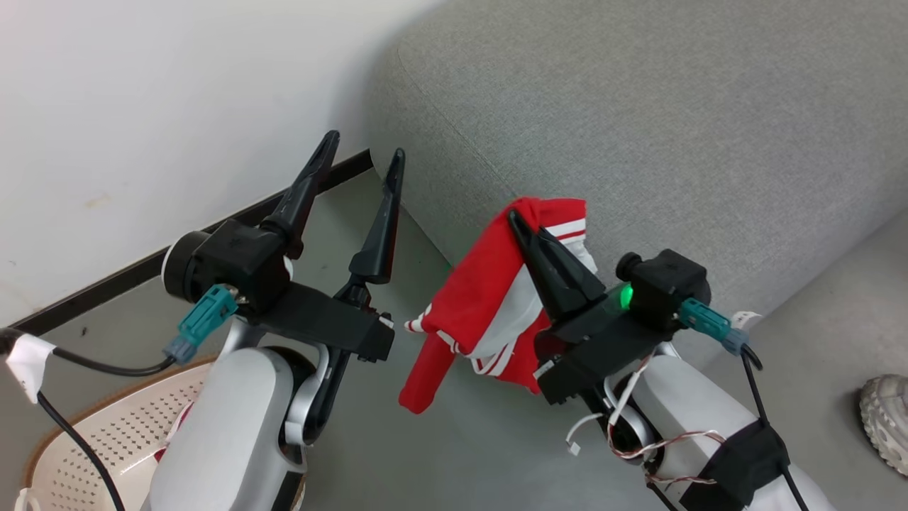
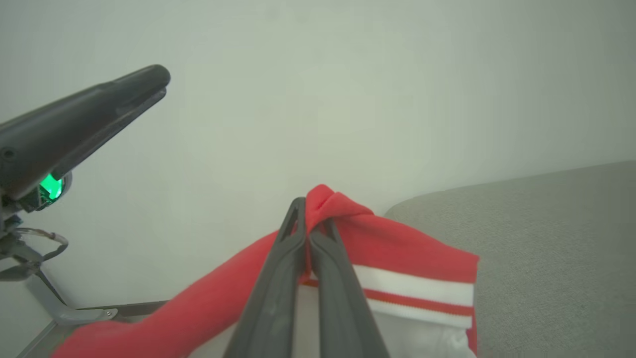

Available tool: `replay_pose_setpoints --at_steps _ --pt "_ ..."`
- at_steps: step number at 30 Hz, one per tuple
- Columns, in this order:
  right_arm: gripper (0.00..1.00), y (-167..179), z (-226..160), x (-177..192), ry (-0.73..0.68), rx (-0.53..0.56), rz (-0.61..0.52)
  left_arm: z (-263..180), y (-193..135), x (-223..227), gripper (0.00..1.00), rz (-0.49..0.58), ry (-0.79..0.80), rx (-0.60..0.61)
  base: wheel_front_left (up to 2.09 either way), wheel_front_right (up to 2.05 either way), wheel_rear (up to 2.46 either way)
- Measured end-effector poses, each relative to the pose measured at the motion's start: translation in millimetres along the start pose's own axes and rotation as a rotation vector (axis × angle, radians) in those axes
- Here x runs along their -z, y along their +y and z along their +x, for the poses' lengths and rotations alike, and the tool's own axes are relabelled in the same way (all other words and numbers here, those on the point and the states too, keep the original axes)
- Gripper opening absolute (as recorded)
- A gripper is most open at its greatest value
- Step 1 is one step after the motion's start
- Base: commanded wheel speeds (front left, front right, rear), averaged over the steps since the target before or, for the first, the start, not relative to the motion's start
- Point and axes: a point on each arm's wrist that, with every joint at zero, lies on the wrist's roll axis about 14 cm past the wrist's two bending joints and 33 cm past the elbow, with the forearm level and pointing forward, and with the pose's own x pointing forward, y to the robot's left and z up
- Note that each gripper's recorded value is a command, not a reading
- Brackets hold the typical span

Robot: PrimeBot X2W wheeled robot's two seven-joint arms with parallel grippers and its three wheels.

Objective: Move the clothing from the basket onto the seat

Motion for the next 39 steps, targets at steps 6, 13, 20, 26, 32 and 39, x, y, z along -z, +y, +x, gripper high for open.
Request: replay_pose_setpoints --at_steps 6,13,20,26,32,39 --pt "0.0 -11 -3 -1 -0.007 0.039 -0.012 6 -6 8 1.0 -0.019 0.018 0.023 0.0 0.0 0.0" --pt "0.0 -20 -7 -2 -0.011 0.073 -0.018 12 -9 15 1.0 -0.031 0.034 0.041 0.0 0.0 0.0" --pt "0.0 -42 -10 -9 -0.021 0.115 -0.064 11 -6 24 1.0 -0.036 0.058 0.035 0.0 0.0 0.0" --pt "0.0 -71 1 -39 -0.078 0.15 -0.147 9 1 28 1.0 -0.039 0.066 0.021 0.0 0.0 0.0" --pt "0.0 -104 16 -58 -0.091 0.19 -0.218 5 17 35 1.0 -0.042 0.076 -0.013 0.0 0.0 0.0" --pt "0.0 -143 23 -63 -0.067 0.258 -0.27 -1 31 43 1.0 -0.048 0.092 -0.041 0.0 0.0 0.0"
